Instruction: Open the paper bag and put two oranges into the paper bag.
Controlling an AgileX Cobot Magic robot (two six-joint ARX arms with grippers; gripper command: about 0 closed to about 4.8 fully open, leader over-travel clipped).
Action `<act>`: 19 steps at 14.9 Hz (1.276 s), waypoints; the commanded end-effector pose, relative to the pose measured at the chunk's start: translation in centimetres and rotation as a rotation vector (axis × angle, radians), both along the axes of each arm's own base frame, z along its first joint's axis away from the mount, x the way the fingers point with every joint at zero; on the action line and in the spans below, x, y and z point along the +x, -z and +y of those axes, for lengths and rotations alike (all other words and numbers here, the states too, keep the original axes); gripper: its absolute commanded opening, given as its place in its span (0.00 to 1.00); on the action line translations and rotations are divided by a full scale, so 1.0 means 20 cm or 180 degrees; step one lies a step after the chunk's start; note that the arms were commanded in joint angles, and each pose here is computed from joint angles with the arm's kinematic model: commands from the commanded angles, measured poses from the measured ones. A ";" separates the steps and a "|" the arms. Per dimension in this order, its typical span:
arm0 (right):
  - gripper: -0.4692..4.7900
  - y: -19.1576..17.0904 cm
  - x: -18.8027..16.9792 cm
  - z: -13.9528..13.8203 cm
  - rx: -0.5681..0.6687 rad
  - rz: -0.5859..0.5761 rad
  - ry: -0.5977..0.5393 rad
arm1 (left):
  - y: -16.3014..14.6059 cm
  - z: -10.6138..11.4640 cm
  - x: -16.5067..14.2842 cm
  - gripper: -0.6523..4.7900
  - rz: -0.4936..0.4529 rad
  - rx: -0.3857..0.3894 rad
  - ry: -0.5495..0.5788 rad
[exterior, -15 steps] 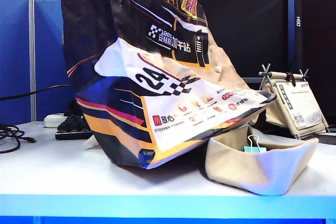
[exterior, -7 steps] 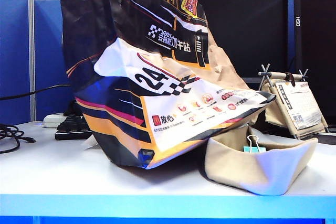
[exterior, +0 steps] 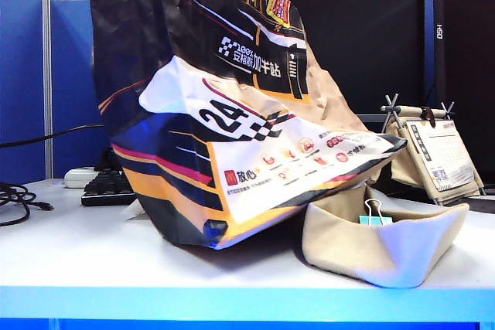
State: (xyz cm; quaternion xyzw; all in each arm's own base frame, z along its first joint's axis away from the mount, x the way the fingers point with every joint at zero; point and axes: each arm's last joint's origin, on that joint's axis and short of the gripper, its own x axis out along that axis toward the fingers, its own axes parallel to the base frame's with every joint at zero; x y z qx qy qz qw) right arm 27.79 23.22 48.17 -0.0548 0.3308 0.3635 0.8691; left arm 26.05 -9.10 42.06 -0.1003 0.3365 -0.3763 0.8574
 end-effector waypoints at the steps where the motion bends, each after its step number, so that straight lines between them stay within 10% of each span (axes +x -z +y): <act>1: 0.96 -0.02 -0.01 0.00 0.0058 -0.0051 -0.0010 | -0.01 0.00 0.00 1.00 -0.0044 -0.0044 -0.0007; 7: 0.96 -0.02 -0.02 -0.01 0.0043 -0.0037 -0.0011 | -0.13 0.03 -0.03 0.92 -0.0621 0.0206 -0.0312; 9: 0.96 -0.02 -0.02 -0.01 0.0043 -0.0035 -0.0009 | -0.23 0.07 -0.09 0.19 -0.1097 0.0603 -0.0624; 10: 0.97 -0.02 -0.02 -0.01 0.0039 -0.0031 -0.0009 | -0.27 0.09 -0.13 0.14 -0.1277 0.0781 -0.0850; 16: 0.97 -0.01 -0.02 -0.01 -0.0018 0.0034 -0.0003 | -0.50 0.30 -0.56 0.11 -0.2206 0.0917 -0.1809; 19: 0.97 -0.01 -0.02 -0.01 -0.0013 0.0019 0.0002 | -0.44 0.39 -0.85 0.11 -0.2442 0.0750 -0.1694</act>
